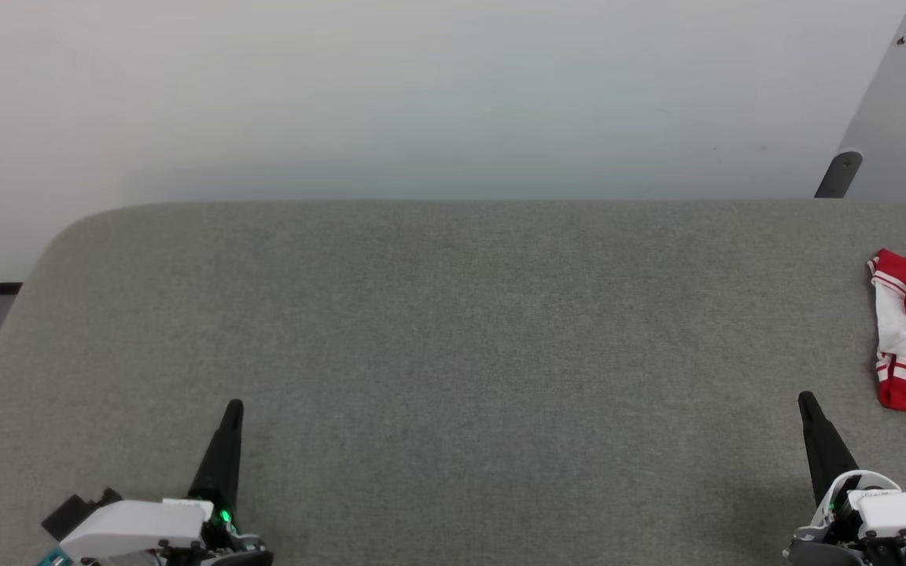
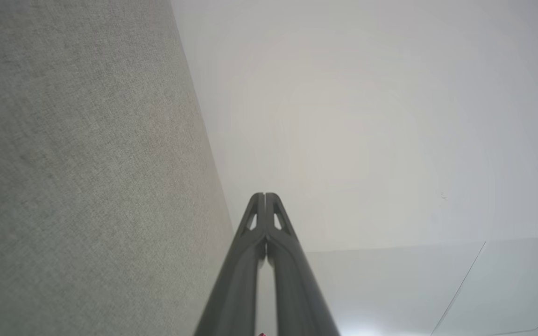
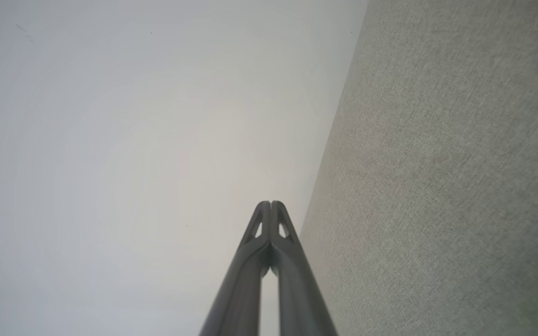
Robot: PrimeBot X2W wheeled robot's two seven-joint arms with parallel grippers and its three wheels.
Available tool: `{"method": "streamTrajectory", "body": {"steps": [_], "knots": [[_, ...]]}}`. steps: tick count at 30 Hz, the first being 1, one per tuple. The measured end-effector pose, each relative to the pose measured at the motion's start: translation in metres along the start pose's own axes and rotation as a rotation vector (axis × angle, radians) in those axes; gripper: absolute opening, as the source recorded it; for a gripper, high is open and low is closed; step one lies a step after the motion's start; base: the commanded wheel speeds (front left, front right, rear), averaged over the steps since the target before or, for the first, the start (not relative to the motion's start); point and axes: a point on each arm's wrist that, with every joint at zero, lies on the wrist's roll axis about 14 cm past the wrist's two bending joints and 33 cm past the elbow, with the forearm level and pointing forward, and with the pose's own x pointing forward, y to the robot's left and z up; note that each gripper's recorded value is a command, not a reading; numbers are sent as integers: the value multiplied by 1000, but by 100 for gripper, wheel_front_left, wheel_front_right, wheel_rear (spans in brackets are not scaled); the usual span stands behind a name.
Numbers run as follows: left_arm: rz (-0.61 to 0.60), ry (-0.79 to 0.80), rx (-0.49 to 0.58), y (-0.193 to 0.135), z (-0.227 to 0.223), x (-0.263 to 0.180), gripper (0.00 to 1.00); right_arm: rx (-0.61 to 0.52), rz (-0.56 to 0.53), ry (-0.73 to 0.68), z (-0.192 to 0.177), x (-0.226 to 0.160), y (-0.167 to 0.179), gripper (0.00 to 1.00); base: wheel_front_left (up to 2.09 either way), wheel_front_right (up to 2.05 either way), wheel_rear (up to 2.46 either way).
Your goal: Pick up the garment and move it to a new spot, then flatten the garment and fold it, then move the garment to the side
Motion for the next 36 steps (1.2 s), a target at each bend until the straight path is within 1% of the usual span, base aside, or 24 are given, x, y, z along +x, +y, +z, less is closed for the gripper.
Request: {"method": "streamTrajectory", "body": {"steps": [15,36], "knots": [[-17,17,-97,-4,-7,8,0,106,11,1,2,4,2,0,0,0,0],[-18,17,-98,-5,-7,8,0,107,15,1,2,5,4,0,0,0,0]]}}
